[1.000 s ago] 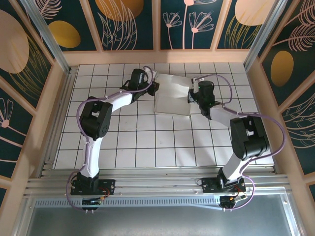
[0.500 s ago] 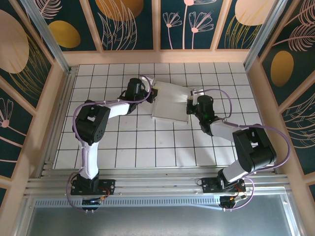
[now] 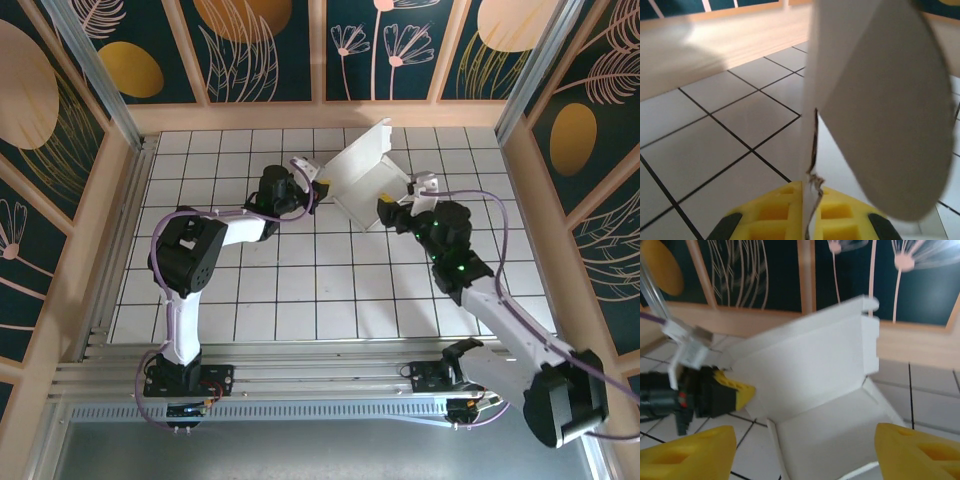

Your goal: Fold the paper box

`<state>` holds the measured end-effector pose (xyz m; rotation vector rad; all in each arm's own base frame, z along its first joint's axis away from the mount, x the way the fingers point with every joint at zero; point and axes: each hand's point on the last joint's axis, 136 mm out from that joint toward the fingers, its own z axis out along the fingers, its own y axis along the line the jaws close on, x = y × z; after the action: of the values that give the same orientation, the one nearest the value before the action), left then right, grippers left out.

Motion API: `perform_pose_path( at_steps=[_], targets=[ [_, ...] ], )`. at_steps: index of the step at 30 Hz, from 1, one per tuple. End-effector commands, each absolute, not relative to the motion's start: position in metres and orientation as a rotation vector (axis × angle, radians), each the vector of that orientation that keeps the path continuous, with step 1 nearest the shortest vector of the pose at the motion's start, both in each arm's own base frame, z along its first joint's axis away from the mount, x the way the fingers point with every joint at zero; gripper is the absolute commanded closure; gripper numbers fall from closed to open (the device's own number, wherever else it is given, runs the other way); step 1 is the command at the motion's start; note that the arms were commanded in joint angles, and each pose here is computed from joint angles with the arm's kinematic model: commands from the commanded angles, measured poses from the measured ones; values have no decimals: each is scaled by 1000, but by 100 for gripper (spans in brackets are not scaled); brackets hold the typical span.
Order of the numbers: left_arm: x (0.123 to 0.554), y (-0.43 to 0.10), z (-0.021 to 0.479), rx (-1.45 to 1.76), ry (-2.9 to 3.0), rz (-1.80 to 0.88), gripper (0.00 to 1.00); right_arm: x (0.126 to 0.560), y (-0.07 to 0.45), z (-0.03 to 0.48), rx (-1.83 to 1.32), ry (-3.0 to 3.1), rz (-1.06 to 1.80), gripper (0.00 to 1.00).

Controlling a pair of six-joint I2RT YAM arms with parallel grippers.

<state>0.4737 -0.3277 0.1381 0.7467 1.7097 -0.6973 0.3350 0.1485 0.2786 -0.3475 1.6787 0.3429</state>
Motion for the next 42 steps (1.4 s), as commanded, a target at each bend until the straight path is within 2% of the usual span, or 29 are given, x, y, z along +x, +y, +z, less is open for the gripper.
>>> perform_pose_path(
  at_steps=[1, 6, 11, 17, 27, 34, 37, 40, 42],
  targets=[
    [475, -335, 165, 863, 1585, -638, 100, 338, 152, 298, -558, 1697, 248, 22],
    [483, -340, 158, 949, 1601, -582, 100, 381, 172, 285, -1085, 1684, -26, 23],
    [486, -347, 153, 1004, 1589, -588, 100, 422, 178, 259, -1549, 1523, -137, 30],
    [494, -350, 128, 1111, 1628, -529, 100, 473, 185, 245, -1763, 1451, -238, 36],
    [503, -352, 113, 1204, 1597, -444, 100, 514, 205, 209, -1864, 1394, -231, 37],
    [504, -353, 115, 1201, 1568, -439, 100, 526, 206, 174, -1898, 1429, -209, 57],
    [504, -353, 123, 1154, 1556, -460, 100, 526, 210, 172, -1873, 1431, -187, 77],
    [499, -350, 139, 1049, 1553, -516, 75, 524, 210, 169, -1860, 1428, -193, 81],
    [488, -344, 154, 978, 1553, -565, 63, 523, 209, 168, -1852, 1433, -187, 81]
  ],
)
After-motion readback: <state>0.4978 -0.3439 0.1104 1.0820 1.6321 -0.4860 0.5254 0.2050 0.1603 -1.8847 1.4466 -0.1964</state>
